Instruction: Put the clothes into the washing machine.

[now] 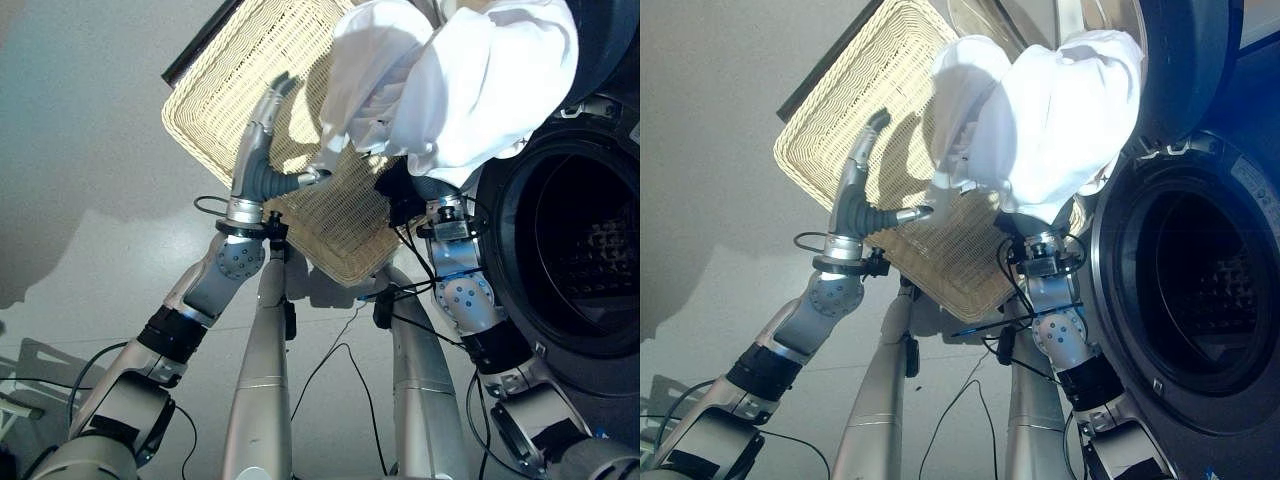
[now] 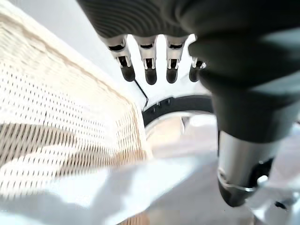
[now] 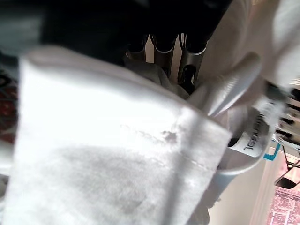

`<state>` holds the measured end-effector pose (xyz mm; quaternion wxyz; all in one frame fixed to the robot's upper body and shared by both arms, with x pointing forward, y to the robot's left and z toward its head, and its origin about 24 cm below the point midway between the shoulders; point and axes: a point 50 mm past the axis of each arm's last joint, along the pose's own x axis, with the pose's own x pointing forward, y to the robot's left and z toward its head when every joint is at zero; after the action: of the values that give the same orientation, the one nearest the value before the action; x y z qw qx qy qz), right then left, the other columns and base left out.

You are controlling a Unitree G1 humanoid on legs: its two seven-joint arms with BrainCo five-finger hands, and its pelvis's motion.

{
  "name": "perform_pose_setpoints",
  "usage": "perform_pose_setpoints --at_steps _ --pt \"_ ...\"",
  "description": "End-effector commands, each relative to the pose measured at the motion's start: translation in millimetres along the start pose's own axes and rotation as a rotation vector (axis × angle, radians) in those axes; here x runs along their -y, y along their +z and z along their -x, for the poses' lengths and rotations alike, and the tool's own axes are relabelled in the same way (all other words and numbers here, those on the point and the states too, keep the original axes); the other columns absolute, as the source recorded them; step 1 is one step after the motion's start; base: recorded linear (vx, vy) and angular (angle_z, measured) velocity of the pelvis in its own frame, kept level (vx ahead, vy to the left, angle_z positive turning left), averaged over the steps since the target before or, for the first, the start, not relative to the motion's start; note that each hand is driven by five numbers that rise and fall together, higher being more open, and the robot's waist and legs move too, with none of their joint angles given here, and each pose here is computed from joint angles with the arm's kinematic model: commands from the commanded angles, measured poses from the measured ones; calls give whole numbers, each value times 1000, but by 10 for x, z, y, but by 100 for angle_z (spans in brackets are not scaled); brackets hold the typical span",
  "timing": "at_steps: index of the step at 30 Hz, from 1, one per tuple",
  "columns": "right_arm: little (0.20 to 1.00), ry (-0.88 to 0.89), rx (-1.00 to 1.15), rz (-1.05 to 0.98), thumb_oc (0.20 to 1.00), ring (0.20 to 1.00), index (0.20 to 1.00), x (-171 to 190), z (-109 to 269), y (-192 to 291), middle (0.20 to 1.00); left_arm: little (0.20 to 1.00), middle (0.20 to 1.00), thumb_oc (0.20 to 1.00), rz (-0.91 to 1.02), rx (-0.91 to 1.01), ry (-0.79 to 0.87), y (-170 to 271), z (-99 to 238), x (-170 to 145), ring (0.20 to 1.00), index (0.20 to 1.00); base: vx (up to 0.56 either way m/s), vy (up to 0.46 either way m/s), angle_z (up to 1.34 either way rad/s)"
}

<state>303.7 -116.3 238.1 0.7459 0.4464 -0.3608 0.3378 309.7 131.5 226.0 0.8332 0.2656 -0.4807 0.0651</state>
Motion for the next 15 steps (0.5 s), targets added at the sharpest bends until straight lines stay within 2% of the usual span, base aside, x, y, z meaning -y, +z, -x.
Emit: perform_pose_setpoints --at_steps 1,9,15 --pt "200 215 124 -3 200 200 200 -356 -91 209 200 1000 1000 1000 78 128 155 237 -129 -83 1000 1000 0 0 0" --pt "200 181 122 45 200 200 200 -313 -101 209 200 1000 1000 1000 98 72 247 144 -141 -154 1000 1000 0 0 0" --pt "200 -19 61 135 200 200 200 12 -72 224 200 1000 1000 1000 75 -46 314 -113 -129 -184 1000 1000 -6 28 2"
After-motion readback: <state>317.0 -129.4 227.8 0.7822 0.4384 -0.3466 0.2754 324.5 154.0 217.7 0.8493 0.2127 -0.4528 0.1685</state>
